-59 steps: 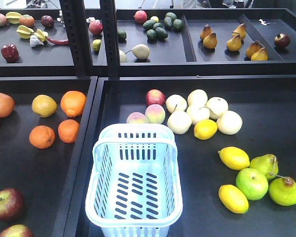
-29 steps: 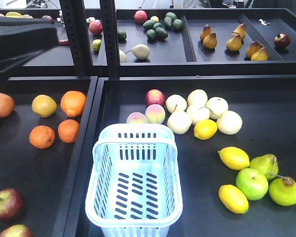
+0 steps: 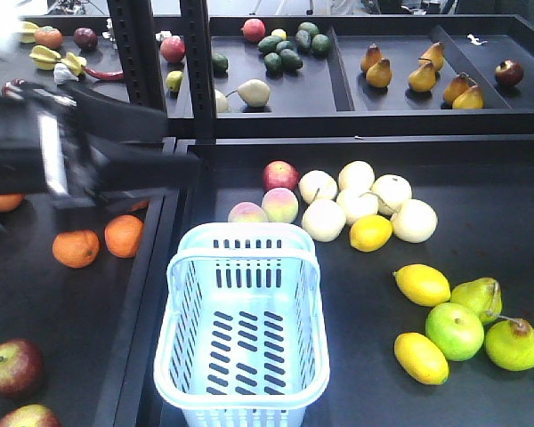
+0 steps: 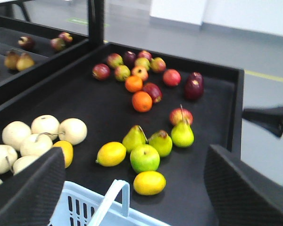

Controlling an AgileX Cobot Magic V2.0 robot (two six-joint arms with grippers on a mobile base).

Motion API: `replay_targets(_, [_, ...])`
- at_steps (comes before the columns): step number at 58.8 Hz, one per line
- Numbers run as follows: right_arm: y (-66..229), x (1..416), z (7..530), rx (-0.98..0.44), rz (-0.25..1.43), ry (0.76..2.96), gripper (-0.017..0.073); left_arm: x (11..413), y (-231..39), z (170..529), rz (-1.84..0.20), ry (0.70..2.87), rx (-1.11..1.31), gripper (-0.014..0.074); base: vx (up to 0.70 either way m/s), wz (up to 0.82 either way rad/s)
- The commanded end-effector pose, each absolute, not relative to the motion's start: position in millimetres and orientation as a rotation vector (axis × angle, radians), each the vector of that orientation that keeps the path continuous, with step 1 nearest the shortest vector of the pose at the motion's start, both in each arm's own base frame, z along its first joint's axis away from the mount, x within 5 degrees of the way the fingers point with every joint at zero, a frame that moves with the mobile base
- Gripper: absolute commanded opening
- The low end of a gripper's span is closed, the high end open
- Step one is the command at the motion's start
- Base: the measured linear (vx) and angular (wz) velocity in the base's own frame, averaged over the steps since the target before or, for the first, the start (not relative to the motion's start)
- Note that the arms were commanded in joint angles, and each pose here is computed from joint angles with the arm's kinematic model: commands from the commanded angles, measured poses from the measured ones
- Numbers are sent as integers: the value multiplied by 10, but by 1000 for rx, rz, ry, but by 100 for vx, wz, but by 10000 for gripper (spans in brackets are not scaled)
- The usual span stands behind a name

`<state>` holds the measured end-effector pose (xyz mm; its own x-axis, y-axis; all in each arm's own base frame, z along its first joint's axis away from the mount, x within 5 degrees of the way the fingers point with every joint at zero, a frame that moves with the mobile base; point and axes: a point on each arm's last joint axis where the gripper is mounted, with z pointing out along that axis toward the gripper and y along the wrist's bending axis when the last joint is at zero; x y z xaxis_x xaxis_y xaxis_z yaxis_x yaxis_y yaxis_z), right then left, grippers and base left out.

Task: Pick three apples into basket with both arms
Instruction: 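Reach the left gripper over the blue basket handle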

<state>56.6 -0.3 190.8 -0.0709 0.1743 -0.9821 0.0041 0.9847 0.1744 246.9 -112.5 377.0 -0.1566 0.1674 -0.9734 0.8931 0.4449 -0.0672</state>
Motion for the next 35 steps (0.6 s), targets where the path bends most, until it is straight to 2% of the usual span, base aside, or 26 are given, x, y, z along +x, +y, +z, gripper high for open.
replay_targets(1, [3,564,1943,109,130,1567,-5,2517,-1236,3754,-756,1537,1081,559,0,0])
replay_targets(13, [3,564,1943,109,130,1567,-5,2720,-1376,3504,-673,1524,1168,533,0,0])
replay_targets(35, [3,564,1943,109,130,1567,-5,2966,-1432,3138,-707,1619,1183,533,0,0])
